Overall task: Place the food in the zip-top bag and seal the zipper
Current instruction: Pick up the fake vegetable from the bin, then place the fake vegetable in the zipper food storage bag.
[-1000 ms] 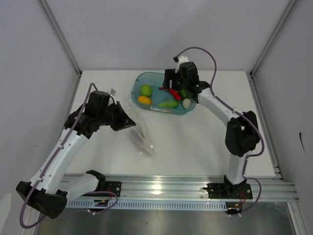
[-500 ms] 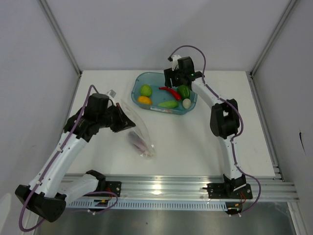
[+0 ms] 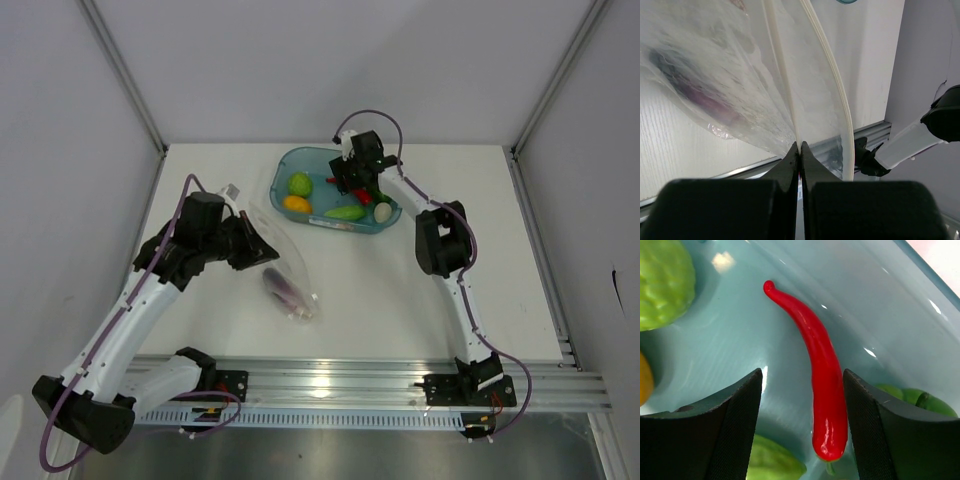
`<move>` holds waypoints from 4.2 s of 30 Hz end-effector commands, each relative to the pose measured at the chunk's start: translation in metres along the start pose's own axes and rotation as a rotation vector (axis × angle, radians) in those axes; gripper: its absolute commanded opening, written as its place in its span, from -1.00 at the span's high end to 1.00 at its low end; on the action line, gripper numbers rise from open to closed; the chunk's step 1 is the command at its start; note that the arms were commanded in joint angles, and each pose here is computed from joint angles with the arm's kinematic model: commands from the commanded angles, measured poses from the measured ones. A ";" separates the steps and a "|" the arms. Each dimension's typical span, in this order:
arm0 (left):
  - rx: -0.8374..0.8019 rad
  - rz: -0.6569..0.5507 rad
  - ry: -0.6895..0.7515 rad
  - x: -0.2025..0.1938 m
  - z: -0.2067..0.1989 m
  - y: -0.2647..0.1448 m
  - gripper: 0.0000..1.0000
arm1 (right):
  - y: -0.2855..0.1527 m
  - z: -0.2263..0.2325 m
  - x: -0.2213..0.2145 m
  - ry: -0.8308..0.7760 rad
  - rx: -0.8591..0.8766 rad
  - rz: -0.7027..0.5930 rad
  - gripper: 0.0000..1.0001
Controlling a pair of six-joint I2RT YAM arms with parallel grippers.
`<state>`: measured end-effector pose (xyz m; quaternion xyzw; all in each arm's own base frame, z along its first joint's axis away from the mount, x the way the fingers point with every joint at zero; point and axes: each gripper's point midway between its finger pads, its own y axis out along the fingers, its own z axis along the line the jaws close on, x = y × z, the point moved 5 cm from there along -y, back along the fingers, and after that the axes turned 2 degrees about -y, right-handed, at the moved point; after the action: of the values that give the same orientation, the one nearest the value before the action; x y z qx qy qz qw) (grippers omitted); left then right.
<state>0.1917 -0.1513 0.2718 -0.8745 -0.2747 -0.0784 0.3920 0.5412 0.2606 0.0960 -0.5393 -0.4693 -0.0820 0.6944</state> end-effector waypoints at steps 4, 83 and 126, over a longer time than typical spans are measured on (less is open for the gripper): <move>-0.055 -0.011 0.041 0.001 -0.007 -0.003 0.99 | 0.007 -0.007 0.003 -0.095 -0.079 0.022 -0.34; -0.074 0.013 -0.031 0.000 -0.013 0.001 0.99 | -0.299 0.281 0.032 0.339 0.225 -0.549 0.88; 0.002 -0.035 0.020 0.001 0.001 -0.003 0.99 | -0.321 0.104 0.111 -0.043 0.048 -0.691 -0.50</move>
<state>0.1927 -0.1502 0.2590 -0.8683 -0.2779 -0.0620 0.4062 0.3190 0.2639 0.3960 -0.3379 -0.6061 -0.3403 0.6346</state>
